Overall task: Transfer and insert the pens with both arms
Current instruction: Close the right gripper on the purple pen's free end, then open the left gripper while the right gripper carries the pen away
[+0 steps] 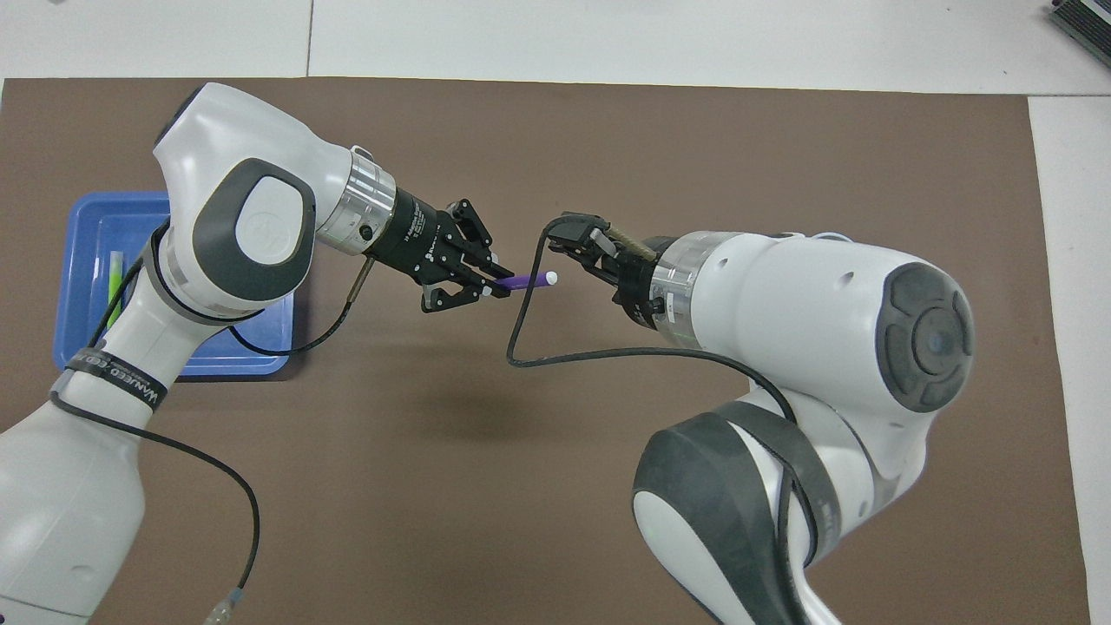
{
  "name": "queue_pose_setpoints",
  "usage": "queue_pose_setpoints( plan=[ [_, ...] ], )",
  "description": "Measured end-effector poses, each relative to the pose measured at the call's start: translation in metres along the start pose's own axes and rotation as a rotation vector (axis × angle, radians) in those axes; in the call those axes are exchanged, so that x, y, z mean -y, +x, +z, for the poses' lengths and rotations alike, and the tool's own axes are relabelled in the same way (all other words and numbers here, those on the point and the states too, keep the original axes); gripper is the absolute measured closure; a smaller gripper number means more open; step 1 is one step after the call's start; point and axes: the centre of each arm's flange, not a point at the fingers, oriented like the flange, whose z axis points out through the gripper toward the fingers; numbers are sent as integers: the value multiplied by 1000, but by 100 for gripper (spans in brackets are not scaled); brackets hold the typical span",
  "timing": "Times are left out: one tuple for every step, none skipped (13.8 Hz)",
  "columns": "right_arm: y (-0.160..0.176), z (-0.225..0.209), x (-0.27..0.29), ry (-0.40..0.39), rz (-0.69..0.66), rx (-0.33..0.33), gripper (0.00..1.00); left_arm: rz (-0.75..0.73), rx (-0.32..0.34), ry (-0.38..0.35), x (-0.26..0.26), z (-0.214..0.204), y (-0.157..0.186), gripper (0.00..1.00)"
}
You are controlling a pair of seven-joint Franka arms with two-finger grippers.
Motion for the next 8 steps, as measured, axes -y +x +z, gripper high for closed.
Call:
queue_pose_setpoints(
  plan=[
    [1,3,-1,-4,-32,2,6,-2,7,0,0,0,-1,83],
    [1,5,-2,-8,-52,3,8,1,12,0,1,0,-4,83],
    [1,7,-3,-12,-74,6,8,11,16,4,3,3,-10,83],
    [1,10,-5,-17,-106,9,11,26,17,7,5,9,-20,83],
    [1,12,-7,-22,-145,12,11,44,15,4,8,16,-32,83],
    [2,14,-9,-26,-173,13,15,56,18,0,9,24,-42,83],
    [3,15,-10,-29,-191,14,15,58,37,-4,10,29,-49,83],
    [3,17,-11,-31,-200,16,19,53,60,-6,11,31,-53,83]
  ],
)
